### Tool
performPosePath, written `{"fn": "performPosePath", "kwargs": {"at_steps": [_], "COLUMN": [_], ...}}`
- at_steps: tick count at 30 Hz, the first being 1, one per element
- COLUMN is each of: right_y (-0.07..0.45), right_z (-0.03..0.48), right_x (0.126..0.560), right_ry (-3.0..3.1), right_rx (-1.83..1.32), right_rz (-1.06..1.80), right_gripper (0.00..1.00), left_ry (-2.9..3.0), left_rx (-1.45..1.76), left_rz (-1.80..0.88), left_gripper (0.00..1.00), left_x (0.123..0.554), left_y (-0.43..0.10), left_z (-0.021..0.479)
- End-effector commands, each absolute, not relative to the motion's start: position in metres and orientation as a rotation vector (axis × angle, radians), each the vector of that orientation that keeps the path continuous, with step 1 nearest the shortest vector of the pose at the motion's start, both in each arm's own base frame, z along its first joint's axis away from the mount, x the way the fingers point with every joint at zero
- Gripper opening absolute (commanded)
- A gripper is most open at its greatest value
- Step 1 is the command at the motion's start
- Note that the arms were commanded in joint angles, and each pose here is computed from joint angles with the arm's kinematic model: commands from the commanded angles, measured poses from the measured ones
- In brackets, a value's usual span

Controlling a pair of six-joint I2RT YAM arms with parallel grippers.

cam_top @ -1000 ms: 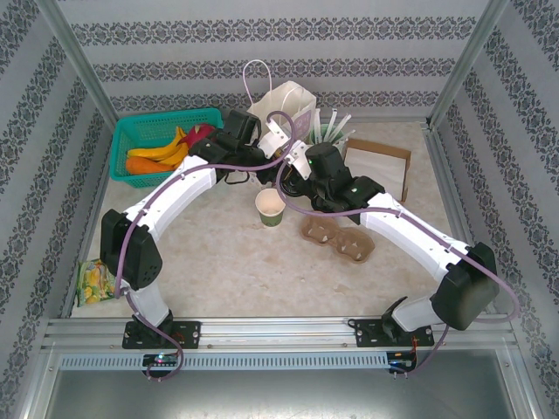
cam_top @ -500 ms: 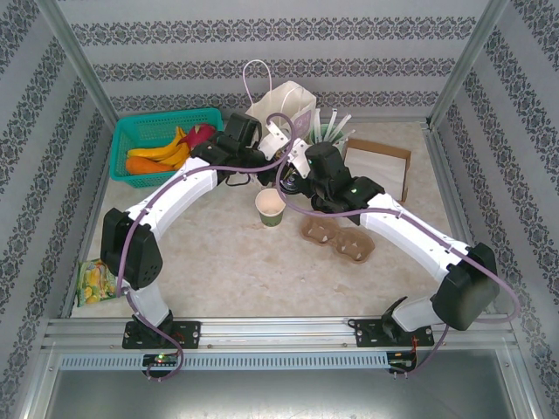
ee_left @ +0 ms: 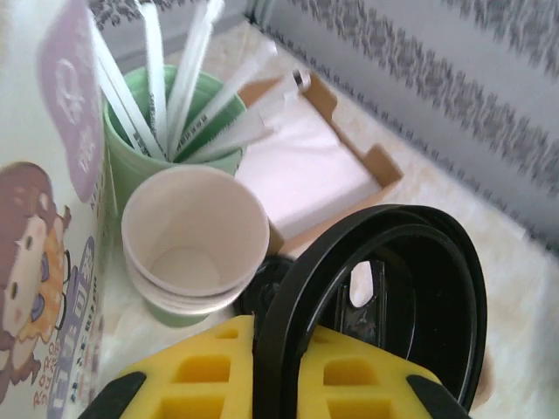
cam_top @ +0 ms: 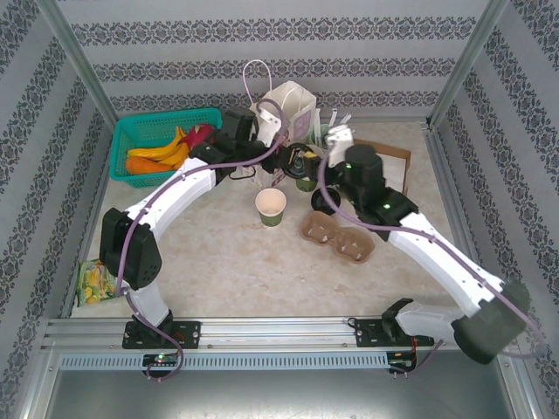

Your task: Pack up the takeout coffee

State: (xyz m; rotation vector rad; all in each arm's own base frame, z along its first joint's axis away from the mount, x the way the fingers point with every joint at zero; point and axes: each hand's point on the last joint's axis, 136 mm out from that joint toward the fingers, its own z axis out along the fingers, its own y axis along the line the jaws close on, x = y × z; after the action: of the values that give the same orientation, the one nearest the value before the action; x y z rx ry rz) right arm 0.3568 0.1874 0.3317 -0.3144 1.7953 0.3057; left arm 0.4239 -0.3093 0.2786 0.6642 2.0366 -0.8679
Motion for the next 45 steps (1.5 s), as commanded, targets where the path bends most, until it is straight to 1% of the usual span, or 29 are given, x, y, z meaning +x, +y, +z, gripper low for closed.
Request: {"fn": "performPosePath", "kwargs": {"at_steps": [1,5,9,12,15,18,22,31,35,39,43,45], "right_y": [0.183,0.174,0.197,0.218,0.229,0.231,0.240,0.237,0.241,0.236,0.231,0.233], "right_z": [0.360,0.375,0.384,0.387,0.391,0.386,0.392,0.402,0.404,0.406,0.405,0.405], "right_x": [0.351,0.342,0.341,0.345,0.357,0.372,0.381,0.400,0.406,0.412,0.414,0.414], "right_ry": [1.662,1.502,1.441,1.400,1.379,1.374,1.317,1.199,1.182,1.173,1.174,1.176], "right_rx": [-0.092,-0.004,-0.102,-0.166,-0.175,-0.100,-0.110,-0.025,-0.039,0.003,0.035,0.034], "right_rz": [0.593,0.712,0.839,0.912,0.937,0.886,0.848,0.831,0.804,0.774,0.752,0.759], "right_gripper": [0.98,0.98,0.98,0.97,0.95,0.94,0.94,0.84,0.81,0.73,0.59,0.55], "left_ry": [1.876,1.821,1.747,1.673,1.620,1.602,1.591,1.572,1.595,1.591,1.576,1.568], "left_rx": [0.389,0.092,-0.231,-0.318,-0.326,-0.352,-0.337,-0.250,-0.219,-0.184,-0.152,-0.145], "left_rz": [-1.120,-1.309,-1.536,-1.749,-1.854,-1.844,-1.832,-1.841,-1.833,-1.829,-1.805,-1.797], "left_gripper": [0.00,0.00,0.00,0.00,0.00,0.00,0.00,0.00,0.00,0.00,0.00,0.00], "left_x": [0.436,0.452,0.468,0.473,0.475,0.477,0.474,0.467,0.464,0.462,0.460,0.459], "left_y": [-0.305,-0.291,-0.278,-0.283,-0.288,-0.284,-0.282,-0.286,-0.289,-0.290,-0.289,-0.289], "left_z": [0.342,0.359,0.360,0.370,0.378,0.375,0.378,0.389,0.389,0.395,0.402,0.405]}}
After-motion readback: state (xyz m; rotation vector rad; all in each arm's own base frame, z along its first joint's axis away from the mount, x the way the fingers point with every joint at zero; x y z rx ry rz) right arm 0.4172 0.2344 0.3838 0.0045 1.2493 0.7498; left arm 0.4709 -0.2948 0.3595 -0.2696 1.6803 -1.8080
